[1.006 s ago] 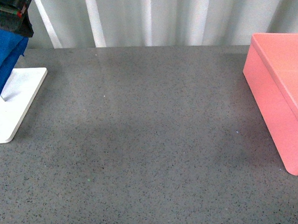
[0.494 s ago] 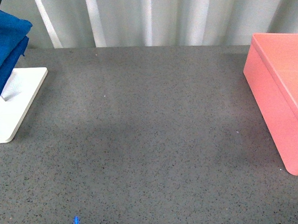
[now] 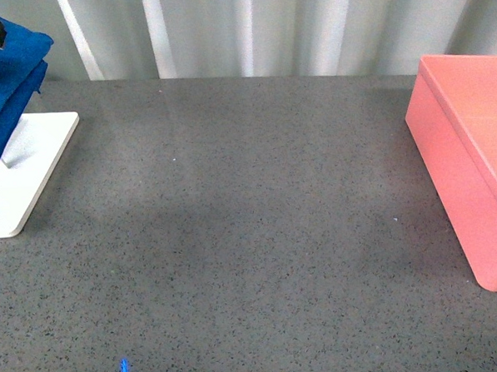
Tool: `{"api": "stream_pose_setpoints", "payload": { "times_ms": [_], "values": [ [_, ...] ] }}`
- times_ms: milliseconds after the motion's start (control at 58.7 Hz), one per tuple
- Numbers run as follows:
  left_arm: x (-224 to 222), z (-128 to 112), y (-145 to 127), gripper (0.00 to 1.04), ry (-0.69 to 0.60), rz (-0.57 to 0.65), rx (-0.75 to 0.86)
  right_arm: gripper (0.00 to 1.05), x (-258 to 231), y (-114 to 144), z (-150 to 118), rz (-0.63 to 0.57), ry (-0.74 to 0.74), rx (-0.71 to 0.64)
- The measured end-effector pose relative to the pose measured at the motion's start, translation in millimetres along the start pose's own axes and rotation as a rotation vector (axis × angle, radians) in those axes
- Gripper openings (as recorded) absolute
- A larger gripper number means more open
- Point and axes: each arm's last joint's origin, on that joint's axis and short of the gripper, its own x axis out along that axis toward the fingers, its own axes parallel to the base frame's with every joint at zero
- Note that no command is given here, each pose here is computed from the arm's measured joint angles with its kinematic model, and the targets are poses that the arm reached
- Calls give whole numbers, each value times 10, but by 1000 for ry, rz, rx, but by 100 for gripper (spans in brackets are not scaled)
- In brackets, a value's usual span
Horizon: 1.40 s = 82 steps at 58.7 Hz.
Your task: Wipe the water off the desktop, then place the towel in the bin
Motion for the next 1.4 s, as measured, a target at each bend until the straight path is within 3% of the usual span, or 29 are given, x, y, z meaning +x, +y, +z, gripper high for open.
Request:
{"api": "stream_pose_setpoints", "payload": {
  "times_ms": [307, 494, 784, 1091, 1227, 1398],
  "values": [
    [26, -35, -34, 32, 12, 10, -2, 98, 0, 0, 0, 0, 0, 0],
    [-31, -7, -31, 7, -1, 13, 3, 98, 0, 0, 0, 0, 0, 0],
    [-185, 47, -1, 5, -47, 1, 3, 98, 0, 0, 0, 0, 0, 0],
    [-1067, 377, 51, 5, -330, -47, -55, 98, 0, 0, 0, 0, 0, 0],
    [-1394, 364, -146, 5, -429, -117, -72, 98, 0, 0, 0, 0, 0, 0],
    [-1620, 299, -603, 5, -505, -245, -91, 98, 0, 0, 0, 0, 0, 0]
  ]
}}
